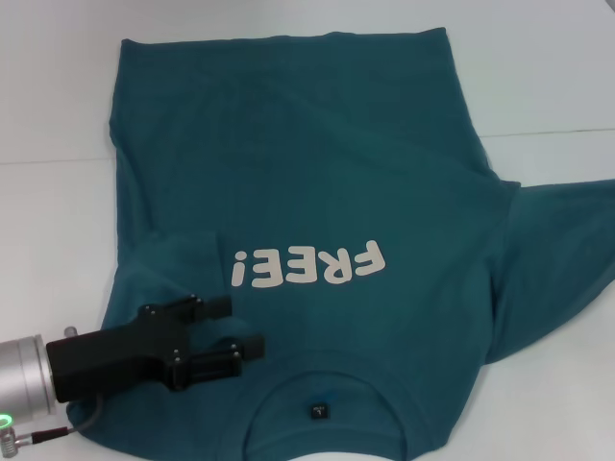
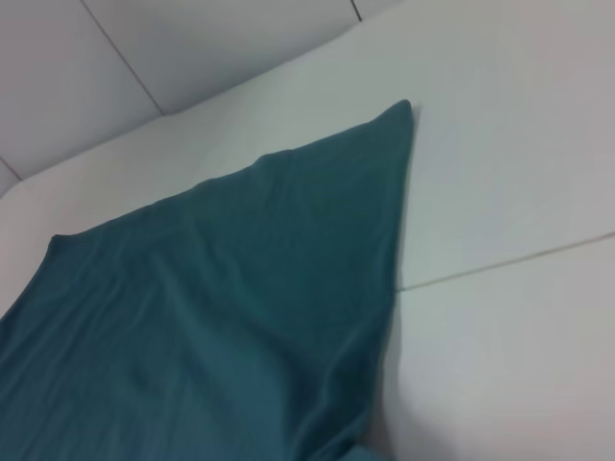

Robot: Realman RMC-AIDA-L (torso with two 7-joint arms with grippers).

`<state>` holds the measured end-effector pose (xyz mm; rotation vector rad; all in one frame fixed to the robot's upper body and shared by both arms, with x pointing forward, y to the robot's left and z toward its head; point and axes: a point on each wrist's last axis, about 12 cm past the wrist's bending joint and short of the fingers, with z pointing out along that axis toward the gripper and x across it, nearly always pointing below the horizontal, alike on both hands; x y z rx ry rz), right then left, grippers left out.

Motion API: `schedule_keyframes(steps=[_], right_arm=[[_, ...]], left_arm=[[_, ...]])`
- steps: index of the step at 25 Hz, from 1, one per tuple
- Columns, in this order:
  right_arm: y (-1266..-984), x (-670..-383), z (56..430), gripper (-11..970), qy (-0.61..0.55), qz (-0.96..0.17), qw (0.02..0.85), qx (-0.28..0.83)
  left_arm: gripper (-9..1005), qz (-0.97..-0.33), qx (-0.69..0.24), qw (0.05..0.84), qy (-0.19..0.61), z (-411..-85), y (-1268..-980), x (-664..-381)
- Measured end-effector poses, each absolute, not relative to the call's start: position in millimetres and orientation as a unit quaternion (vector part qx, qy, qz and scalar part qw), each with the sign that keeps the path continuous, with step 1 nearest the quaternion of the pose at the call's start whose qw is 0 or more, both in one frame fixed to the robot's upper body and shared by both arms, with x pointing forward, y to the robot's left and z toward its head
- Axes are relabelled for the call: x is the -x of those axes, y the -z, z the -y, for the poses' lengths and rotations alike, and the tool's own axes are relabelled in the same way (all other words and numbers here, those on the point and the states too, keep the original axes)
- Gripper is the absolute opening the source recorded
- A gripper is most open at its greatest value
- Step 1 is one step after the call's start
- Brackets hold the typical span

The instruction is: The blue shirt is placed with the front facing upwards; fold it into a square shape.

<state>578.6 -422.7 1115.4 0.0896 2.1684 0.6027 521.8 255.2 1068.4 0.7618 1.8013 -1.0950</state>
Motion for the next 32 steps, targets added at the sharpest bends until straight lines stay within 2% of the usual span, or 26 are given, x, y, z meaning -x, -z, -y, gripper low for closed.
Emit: schedule_keyframes(steps=[10, 32], right_arm=[[-1127, -586, 422, 10, -0.241, -0.867, 0.436, -0.021], [-1124, -585, 412, 11, -0.226, -0.879, 0.418, 0.028]], left_arm=[[859, -0.726, -0.298, 0.433, 0.444, -255, -1068, -522], [860, -0.725, -0.297, 0.430, 0.448, -254, -1067, -521]])
